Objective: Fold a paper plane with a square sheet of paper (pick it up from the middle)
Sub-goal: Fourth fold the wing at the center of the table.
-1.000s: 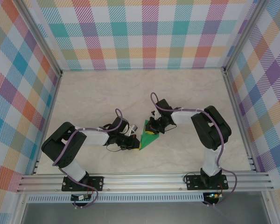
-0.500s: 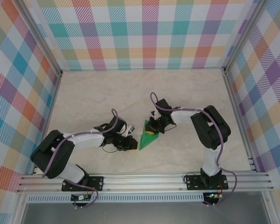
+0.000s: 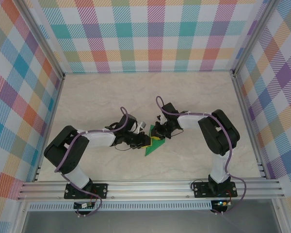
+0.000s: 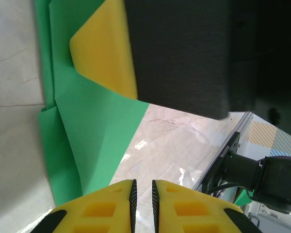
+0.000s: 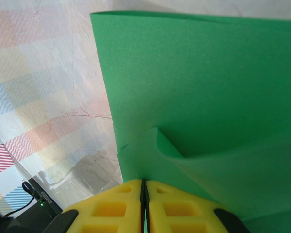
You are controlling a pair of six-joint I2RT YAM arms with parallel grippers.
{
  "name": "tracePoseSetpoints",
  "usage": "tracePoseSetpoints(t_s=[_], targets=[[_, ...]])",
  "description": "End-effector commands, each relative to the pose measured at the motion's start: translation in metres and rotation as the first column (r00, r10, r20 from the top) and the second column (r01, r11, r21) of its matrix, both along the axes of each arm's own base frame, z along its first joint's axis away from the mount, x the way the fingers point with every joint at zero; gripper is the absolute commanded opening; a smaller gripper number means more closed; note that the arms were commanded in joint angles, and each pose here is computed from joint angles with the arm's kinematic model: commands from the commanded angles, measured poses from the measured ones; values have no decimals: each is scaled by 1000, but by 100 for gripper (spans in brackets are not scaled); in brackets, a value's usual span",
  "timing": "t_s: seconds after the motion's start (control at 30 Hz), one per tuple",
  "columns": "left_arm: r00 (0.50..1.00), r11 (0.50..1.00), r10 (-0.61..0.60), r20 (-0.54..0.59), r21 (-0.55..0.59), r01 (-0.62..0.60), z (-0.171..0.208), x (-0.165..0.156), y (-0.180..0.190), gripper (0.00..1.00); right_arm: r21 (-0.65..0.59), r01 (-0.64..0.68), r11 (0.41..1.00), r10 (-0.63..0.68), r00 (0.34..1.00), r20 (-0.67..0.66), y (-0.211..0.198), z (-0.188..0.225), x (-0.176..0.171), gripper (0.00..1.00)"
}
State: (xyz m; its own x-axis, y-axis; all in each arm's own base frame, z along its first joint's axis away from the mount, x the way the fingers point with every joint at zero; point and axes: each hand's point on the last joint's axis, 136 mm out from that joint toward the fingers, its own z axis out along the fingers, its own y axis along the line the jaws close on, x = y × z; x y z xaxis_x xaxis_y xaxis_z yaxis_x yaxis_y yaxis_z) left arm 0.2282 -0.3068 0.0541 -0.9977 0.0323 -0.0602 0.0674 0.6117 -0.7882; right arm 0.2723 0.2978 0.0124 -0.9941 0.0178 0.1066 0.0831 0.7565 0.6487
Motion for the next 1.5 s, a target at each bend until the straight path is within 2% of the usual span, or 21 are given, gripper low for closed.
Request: tracePoseSetpoints(t_s=[0.0,0.33,0.67,0.87,1.0,1.2,1.27,1.33,1.47], targets=[[999,1000,-15,-30,-25,15,-6,-6,-4,18,-229,4,973,-28,994,-105,-39,-60,-28,12],[985,995,-25,-171,93,42,-57,-44,24,18,-239,1,971,-28,994,-109,-41,-62,-30,12],[972,987,-84,-218,116,112,-56,-68,37,20,-244,6,970,-34,993,-113,-43,-64,-31,12],[966,971,-120,-229,177,162,-53,-79,44,19,-250,7,968,-37,993,-116,-44,-65,-32,12],[978,975,-109,-178,173,140,-36,-71,41,19,-246,7,969,-37,993,-116,-44,-64,-32,12],[999,993,-42,-5,112,42,15,-30,21,19,-245,8,970,-38,992,-116,-43,-64,-32,12],[999,997,-23,22,79,21,25,-19,13,19,-246,8,969,-38,993,-116,-43,-64,-32,12],[999,998,-25,24,55,24,28,-13,3,20,-245,7,970,-36,993,-116,-43,-64,-32,12],[998,995,-55,-6,78,55,9,-12,-9,20,-244,7,970,-36,993,-116,-43,-63,-32,12]])
